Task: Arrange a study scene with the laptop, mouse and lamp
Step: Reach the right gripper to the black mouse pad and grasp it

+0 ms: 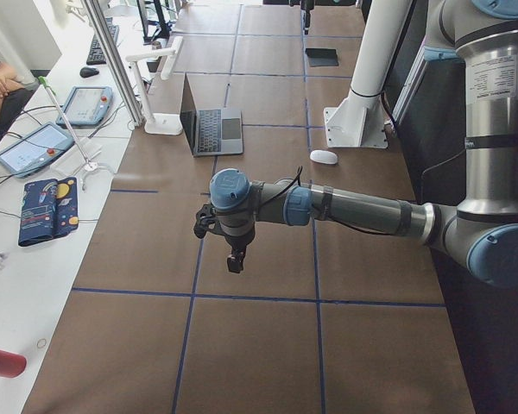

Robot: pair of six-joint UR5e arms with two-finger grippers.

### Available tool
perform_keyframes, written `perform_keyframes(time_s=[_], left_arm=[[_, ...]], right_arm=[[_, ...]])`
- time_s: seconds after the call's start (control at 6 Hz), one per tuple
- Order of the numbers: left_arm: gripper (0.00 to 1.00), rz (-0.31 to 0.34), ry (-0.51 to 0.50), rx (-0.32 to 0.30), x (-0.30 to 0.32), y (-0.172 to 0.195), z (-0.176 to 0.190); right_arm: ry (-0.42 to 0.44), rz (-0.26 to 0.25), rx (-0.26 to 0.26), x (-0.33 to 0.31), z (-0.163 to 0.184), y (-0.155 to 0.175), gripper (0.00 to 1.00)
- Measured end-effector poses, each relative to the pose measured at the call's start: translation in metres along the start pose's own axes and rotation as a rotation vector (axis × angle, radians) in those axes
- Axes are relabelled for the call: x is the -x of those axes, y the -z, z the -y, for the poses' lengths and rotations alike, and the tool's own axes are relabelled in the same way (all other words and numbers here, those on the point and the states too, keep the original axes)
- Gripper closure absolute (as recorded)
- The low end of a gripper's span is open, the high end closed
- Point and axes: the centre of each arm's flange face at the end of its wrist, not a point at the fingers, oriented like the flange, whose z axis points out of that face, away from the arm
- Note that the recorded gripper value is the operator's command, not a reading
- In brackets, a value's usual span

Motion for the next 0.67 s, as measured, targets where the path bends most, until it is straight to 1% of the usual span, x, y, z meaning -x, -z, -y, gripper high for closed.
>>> perform_keyframes(time_s=[0.17,0.33,0.5,0.67], left_arm=[[0.00,0.000,0.000,0.000,0.000,0.000,0.000],[0.00,0.000,-0.001,0.000,0.000,0.000,-0.001],[0.00,0.000,-0.001,0.001,0.001,-0.001,-0.001],[0.00,0.000,-0.003,0.001,0.000,0.000,-0.001]], right_arm=[[-0.012,-0.026,0.006,0.012,-0.008,-0.020,0.02],[-0.020,-0.053,0.007,0.024,-0.019,-0.041,0.10],[-0.026,-0.066,0.017,0.031,-0.029,-0.055,0.18],[-0.029,-0.072,0.036,0.033,-0.036,-0.064,0.65]])
